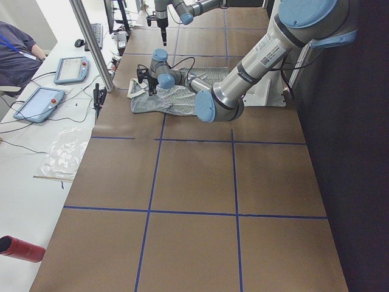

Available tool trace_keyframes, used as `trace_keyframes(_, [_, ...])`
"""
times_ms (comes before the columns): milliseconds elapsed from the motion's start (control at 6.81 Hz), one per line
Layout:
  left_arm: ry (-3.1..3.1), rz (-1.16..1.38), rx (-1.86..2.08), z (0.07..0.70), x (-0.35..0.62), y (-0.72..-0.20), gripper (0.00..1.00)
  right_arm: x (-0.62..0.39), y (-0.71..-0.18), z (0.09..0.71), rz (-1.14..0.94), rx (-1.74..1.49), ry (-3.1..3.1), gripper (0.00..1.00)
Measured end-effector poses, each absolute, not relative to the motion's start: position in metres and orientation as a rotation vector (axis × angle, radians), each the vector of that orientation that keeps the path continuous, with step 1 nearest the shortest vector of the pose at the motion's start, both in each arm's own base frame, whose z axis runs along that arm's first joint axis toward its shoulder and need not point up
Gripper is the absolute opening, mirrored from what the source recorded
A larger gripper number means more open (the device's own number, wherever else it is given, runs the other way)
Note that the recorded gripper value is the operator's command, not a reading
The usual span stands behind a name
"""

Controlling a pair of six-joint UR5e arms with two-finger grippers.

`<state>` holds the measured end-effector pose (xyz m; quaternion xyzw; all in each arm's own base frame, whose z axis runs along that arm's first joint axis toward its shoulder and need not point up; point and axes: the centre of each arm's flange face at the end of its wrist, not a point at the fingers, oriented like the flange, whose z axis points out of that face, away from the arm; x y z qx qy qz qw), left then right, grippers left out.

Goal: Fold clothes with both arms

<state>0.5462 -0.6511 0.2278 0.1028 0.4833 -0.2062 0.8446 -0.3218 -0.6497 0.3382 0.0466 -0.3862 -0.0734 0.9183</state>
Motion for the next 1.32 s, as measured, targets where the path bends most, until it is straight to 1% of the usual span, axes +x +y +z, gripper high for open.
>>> trace_keyframes(147, [1.065,-0.408,0.223,0.216,0.54,-0.642,1.0,-0.328,-0.644,0.338,-0.137,0.087,-0.799,1.0])
trace_keyframes(294, [1.088,-0.371,0.197,0.213,0.528,-0.624,1.0,-0.341,-0.624,0.336,-0.11,0.066,-0.81,1.0])
trace_keyframes(441, [1.086,-0.331,0.169,0.211,0.506,-0.599,1.0,-0.358,-0.584,0.33,-0.066,0.046,-0.824,1.0])
trace_keyframes(588, [1.071,-0.296,0.166,0.204,0.479,-0.572,1.0,-0.374,-0.53,0.318,-0.01,0.049,-0.833,1.0])
trace_keyframes(735, [1.06,-0.27,0.174,0.196,0.452,-0.547,1.0,-0.385,-0.474,0.299,0.048,0.064,-0.851,1.0])
trace_keyframes(882, [1.06,-0.256,0.185,0.19,0.431,-0.528,1.0,-0.39,-0.434,0.282,0.089,0.06,-0.876,1.0])
trace_keyframes(1175, [1.099,-0.233,0.216,0.177,0.4,-0.496,1.0,-0.414,-0.389,0.283,0.09,0.047,-0.868,1.0])
trace_keyframes(1322, [1.108,-0.22,0.215,0.177,0.398,-0.484,1.0,-0.428,-0.372,0.298,0.081,0.035,-0.84,1.0])
